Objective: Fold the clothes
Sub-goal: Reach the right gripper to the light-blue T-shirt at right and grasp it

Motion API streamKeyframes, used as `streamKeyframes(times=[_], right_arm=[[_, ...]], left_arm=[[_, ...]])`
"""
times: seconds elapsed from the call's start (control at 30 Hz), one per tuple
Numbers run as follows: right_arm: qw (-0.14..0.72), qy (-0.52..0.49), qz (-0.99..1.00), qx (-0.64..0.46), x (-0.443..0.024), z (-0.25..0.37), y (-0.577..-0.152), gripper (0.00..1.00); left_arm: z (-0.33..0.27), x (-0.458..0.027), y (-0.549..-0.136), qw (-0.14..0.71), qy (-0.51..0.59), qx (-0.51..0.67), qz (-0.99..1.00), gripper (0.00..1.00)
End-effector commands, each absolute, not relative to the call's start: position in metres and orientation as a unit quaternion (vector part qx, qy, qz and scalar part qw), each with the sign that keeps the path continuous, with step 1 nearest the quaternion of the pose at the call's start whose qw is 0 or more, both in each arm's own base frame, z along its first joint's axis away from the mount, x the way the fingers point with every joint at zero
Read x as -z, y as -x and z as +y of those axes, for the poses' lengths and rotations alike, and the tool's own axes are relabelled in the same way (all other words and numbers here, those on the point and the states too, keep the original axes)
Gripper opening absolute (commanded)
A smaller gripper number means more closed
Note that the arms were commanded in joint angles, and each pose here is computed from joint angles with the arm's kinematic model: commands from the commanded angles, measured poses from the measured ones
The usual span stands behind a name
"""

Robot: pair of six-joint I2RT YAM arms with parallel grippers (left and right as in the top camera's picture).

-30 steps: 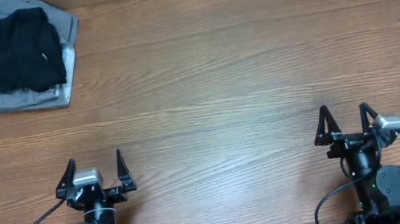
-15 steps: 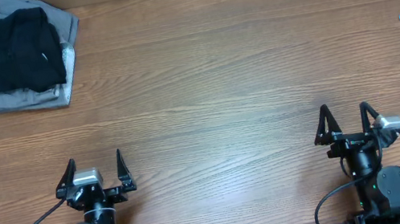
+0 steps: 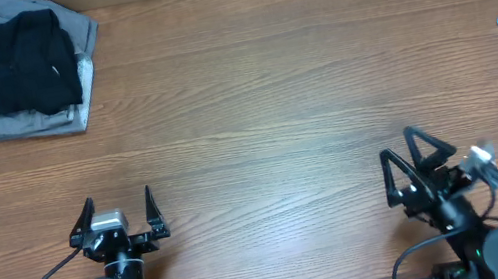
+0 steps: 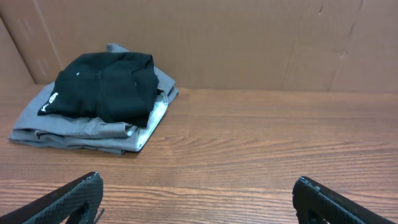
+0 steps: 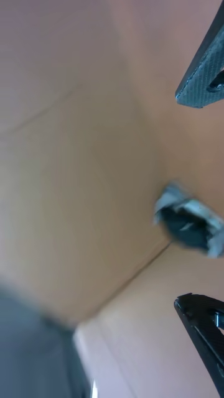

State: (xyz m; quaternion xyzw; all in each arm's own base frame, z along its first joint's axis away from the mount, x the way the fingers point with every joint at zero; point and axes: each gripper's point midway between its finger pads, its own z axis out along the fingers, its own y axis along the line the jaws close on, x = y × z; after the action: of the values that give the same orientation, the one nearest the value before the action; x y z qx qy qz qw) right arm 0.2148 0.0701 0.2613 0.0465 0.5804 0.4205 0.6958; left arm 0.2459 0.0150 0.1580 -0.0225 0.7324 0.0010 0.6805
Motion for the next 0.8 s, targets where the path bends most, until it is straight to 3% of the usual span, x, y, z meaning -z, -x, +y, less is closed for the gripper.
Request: streamKeyframes(times=[0.0, 0.2, 0.4, 0.57, 0.77], right_arm=[[0.725, -0.069, 0.547, -0.413, -0.294, 0.058, -0.209, 1.0], [0.761, -0.083, 0.591, -0.254, -0.343, 0.027, -0.231, 1.0], [0.718, -0.155, 0.674, -0.076, -0.368, -0.026, -0.307, 1.0], [0.589, -0.158, 0.791, 0.045, -0.344, -0.067, -0.401, 1.0], [0.399, -0.217, 0.886, 0.099, -0.282, -0.144, -0.473, 1.0]], left_arm=[[0.015, -0.158, -0.246, 0.682, 0.017, -0.008, 0.731, 1.0], [0.015, -0.158, -0.246, 0.682, 0.017, -0.008, 0.731, 1.0], [0.015, -0.158, -0.246, 0.682, 0.017, -0.008, 0.731, 1.0], [0.015, -0.158, -0.246, 0.682, 0.017, -0.008, 0.731, 1.0], [0.015, -0.158, -0.246, 0.682, 0.017, -0.008, 0.731, 1.0]])
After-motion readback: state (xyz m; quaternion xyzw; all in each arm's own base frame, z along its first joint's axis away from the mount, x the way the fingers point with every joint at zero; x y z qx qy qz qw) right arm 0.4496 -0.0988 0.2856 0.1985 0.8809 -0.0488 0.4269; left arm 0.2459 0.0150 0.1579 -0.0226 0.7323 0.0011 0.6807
